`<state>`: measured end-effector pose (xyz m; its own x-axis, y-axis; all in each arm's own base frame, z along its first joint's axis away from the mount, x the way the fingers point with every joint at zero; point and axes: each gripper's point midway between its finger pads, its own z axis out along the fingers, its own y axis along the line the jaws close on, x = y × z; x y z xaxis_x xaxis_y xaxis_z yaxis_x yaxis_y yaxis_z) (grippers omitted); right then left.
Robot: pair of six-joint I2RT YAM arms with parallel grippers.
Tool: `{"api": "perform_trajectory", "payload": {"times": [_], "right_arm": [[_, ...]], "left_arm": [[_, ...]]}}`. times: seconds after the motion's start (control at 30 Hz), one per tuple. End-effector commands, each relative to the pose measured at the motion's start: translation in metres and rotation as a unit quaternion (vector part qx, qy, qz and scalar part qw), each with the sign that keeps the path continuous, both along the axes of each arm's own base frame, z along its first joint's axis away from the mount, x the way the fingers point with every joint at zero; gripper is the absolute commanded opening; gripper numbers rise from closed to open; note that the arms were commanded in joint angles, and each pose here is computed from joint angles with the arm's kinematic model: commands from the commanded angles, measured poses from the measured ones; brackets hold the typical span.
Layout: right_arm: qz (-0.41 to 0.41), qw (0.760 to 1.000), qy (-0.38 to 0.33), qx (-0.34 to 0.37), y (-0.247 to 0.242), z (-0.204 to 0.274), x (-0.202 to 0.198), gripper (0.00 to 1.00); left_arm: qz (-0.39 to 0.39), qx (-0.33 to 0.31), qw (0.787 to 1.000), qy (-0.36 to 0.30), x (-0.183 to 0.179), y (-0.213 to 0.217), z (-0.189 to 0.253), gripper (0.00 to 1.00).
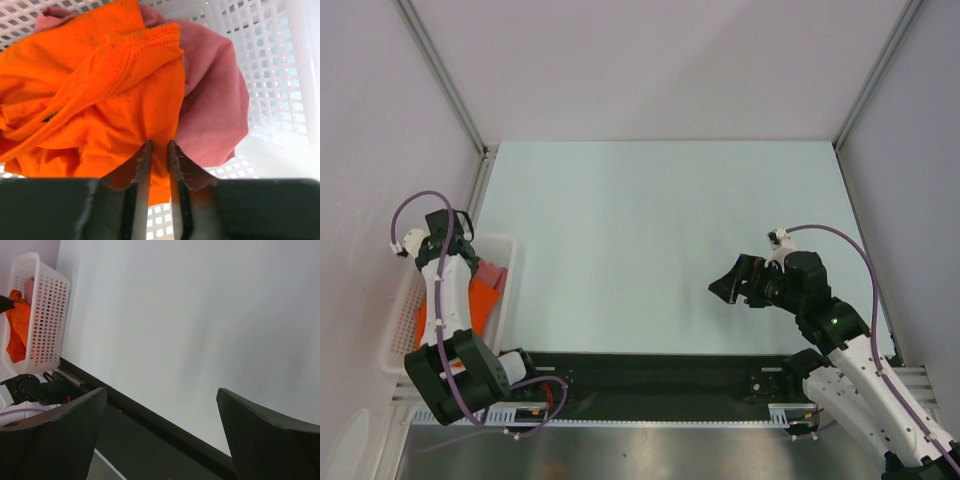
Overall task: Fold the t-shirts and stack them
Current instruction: Grab the tshirt from the pile
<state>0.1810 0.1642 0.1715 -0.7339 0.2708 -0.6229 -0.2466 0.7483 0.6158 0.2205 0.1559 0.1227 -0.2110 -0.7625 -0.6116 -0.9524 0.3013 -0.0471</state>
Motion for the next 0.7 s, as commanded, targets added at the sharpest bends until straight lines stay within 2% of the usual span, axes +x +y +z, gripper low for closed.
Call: {"api": "perform_trajectory", "payload": {"times": [0.0,0.03,0.17,0.27,0.33,0.37,0.4,0.47,0.5,0.53,0.57,0.6,0.67], "right_arm": [[-0.001,1.0,0.001,0.001,0.001,0.001,0.0,1.0],[-0.001,1.0,0.001,0.002,0.001,0.001,0.0,1.0],[0.002,1.0,0.001,0.002,0.002,0.001,0.0,1.0],[0.005,1.0,0.0,0.004,0.003,0.003,0.001,1.0],[0.01,1.0,0.001,0.005,0.005,0.003,0.002,1.0],[0.01,1.0,0.002,0.004,0.006,0.004,0.002,1.0],[0.012,1.0,-0.001,0.006,0.006,0.007,0.003,1.0],[0.015,1.0,0.002,0.004,0.008,0.008,0.004,1.0],[0.016,1.0,0.0,0.004,0.008,0.011,0.004,1.0],[0.014,1.0,-0.003,0.004,0.008,0.013,0.005,1.0],[0.014,1.0,-0.005,0.003,0.008,0.015,0.005,1.0],[0.012,1.0,-0.011,0.003,0.007,0.018,0.006,1.0],[0.008,1.0,-0.018,0.002,0.006,0.022,0.008,1.0]], "left_arm": [[0.011,0.026,0.999,-0.025,-0.006,0.005,0.018,0.1],[0.006,0.03,0.999,-0.025,-0.007,0.005,0.02,0.01],[-0.012,0.054,0.996,-0.069,-0.002,0.006,0.06,0.0],[-0.078,0.059,0.983,-0.158,0.01,-0.013,0.109,0.0],[-0.142,0.082,0.95,-0.265,0.022,-0.033,0.166,0.0],[-0.201,0.055,0.925,-0.319,0.033,-0.059,0.185,0.0],[-0.23,0.064,0.892,-0.384,0.042,-0.071,0.216,0.0],[-0.303,0.047,0.828,-0.47,0.037,-0.112,0.262,0.01],[-0.335,0.059,0.787,-0.514,0.035,-0.127,0.296,0.0],[-0.355,0.048,0.759,-0.543,0.031,-0.141,0.316,0.0],[-0.403,0.029,0.723,-0.561,0.026,-0.164,0.333,0.0],[-0.435,0.03,0.671,-0.6,0.015,-0.185,0.37,0.0],[-0.482,0.017,0.612,-0.626,0.005,-0.211,0.399,0.0]]}}
